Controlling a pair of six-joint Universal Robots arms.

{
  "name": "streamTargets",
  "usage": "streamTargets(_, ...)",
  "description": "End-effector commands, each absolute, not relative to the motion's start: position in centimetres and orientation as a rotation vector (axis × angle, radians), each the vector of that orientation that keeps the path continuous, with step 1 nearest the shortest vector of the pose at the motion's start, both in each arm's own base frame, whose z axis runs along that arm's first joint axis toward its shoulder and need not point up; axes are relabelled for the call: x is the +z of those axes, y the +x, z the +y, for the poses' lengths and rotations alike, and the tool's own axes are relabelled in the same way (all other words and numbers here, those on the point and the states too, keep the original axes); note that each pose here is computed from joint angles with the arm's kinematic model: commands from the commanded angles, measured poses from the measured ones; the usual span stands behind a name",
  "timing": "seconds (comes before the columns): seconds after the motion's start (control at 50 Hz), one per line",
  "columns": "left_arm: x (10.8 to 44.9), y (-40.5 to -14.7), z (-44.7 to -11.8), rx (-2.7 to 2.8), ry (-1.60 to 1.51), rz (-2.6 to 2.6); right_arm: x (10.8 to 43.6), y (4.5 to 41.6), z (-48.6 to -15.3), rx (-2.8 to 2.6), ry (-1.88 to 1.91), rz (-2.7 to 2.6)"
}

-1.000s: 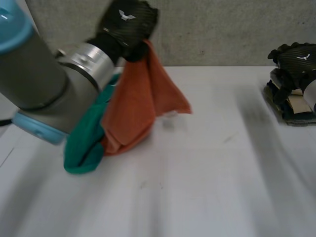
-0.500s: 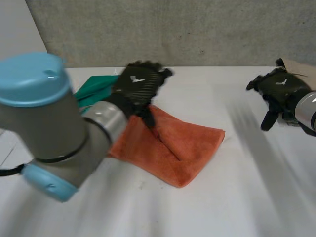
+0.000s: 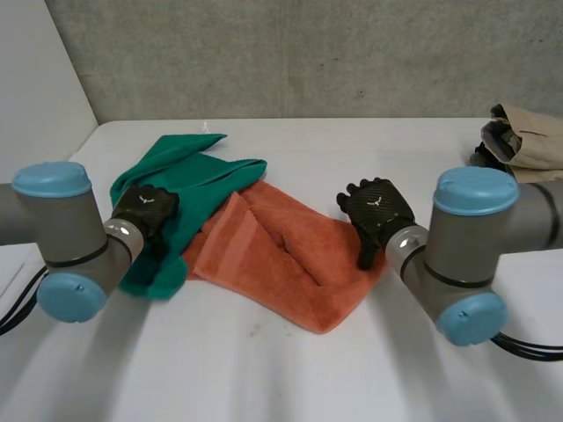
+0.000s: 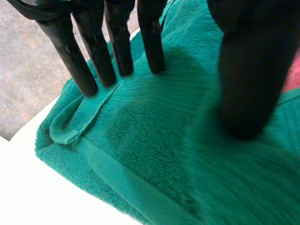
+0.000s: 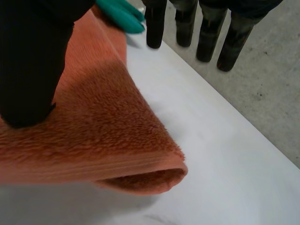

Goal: Fold the laundry.

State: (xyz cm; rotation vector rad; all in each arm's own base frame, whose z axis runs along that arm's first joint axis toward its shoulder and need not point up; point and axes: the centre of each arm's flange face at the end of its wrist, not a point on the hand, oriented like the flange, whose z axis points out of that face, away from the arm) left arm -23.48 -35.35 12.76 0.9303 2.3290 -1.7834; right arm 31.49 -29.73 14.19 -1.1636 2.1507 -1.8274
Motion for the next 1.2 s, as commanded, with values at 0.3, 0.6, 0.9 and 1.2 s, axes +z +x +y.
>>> streamTargets(0.3, 30.5, -17.7, -40.1, -2.271, 0.437, 1.628, 18.2, 30.0, -29.2, -1.876, -1.212, 2.179)
streamTargets(0.6, 31.7, -15.5, -41.1, -2.214, 0.444, 1.522, 18.7, 27.6, -27.9, -1.746, -1.224, 2.238)
streamTargets(0.9, 21.6, -24.2, -33.9, -2.081, 0.829, 1.975, 18.6, 27.5, -27.9, -1.741, -1.223, 2.235)
streamTargets(1.2, 14.1, -31.3, -25.3, -1.925, 1.397, 2.371, 18.0, 26.5, -28.5, -1.631, -1.301, 2.228)
